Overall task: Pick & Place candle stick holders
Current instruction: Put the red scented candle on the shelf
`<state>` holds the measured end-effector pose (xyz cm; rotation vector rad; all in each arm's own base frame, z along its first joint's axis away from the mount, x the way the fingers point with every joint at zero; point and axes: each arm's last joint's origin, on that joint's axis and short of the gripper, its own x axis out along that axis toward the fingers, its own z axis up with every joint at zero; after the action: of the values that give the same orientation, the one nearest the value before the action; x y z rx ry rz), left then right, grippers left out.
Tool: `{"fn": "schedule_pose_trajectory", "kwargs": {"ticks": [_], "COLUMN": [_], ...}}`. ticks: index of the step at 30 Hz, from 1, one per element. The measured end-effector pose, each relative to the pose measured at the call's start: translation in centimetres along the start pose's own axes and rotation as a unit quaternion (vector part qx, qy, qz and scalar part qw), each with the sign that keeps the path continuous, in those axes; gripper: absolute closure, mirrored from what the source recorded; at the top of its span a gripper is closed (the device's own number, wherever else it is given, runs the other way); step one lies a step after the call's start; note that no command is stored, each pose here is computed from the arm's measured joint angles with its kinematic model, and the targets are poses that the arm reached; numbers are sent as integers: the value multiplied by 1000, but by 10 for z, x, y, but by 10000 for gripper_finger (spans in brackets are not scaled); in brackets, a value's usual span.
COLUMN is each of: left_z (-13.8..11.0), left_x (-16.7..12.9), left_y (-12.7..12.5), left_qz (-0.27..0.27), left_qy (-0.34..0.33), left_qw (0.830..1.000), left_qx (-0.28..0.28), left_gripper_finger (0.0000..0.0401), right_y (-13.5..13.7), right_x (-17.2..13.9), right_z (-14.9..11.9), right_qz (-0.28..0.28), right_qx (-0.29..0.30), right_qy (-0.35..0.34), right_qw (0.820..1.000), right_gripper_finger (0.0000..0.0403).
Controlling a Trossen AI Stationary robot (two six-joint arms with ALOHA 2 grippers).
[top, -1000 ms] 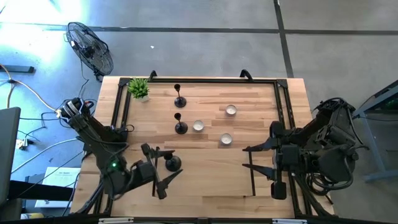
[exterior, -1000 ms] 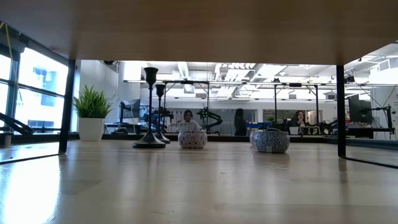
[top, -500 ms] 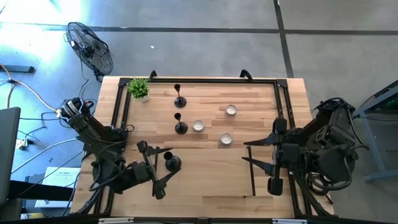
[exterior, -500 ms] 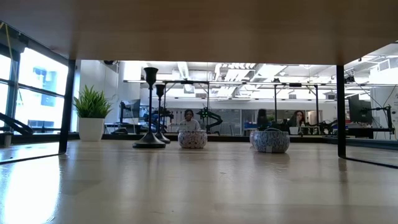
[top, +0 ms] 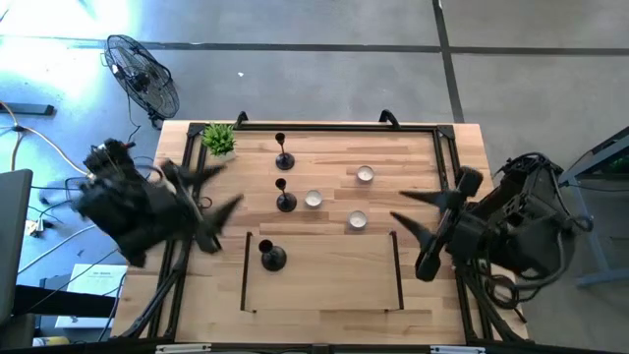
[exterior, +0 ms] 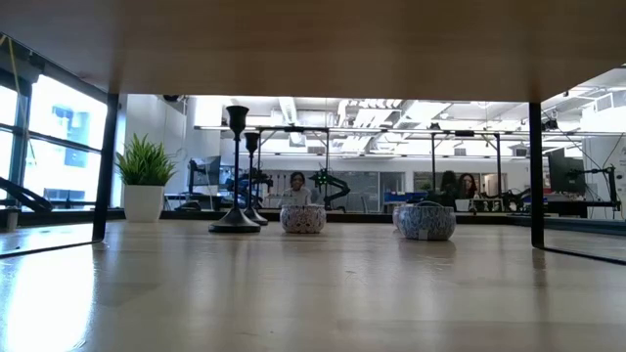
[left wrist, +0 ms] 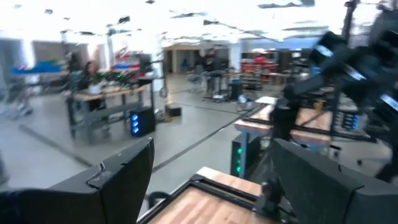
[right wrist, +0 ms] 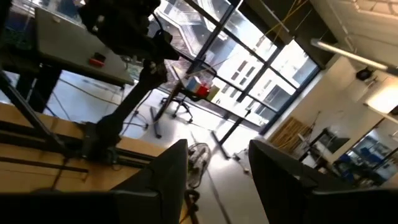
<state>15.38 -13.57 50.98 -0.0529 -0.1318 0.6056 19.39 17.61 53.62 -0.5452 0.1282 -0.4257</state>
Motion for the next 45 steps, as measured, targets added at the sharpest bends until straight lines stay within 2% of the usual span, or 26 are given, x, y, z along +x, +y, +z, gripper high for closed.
{"fn": "schedule_pose_trajectory", "kwargs": {"ticks": [5, 11, 14, 19, 23, 26, 31, 37, 42, 45], "left_z": [22, 22, 20, 26, 31, 36, 51, 86, 109, 118], "left_x": [0, 6, 15, 24, 24, 21, 18, 29, 47, 55], "left_y": [26, 40, 46, 73, 94, 107, 126, 121, 109, 106], "left_qz": [12, 23, 48, 77, 42, 8, 9, -15, -3, -11], "left_qy": [6, 5, 6, -10, -53, -89, -103, -135, -95, -68], "left_qw": [1000, 997, 994, 990, 987, 985, 982, 973, 966, 968], "left_qx": [7, 69, 97, 115, 144, 146, 155, 185, 239, 243], "left_gripper_finger": [82, 82, 82, 82, 82, 82, 82, 82, 82, 82], "right_y": [-27, -58, -71, -83, -85, -84, -84, -83, -81, -84], "right_x": [7, 21, 30, 45, 49, 50, 50, 50, 49, 48], "right_z": [-4, -13, -19, -26, -31, -33, -33, -36, -39, -42], "right_qz": [-6, -5, -8, -17, -21, -20, -20, -19, -18, -52], "right_qx": [-14, -7, 15, 70, 95, 107, 106, 115, 123, 127], "right_qy": [-5, -11, -11, -3, 11, 16, 17, 28, 39, 57], "right_qw": [1000, 1000, 1000, 997, 995, 994, 994, 993, 992, 989], "right_gripper_finger": [238, 238, 238, 238, 238, 238, 238, 238, 238, 238]}}
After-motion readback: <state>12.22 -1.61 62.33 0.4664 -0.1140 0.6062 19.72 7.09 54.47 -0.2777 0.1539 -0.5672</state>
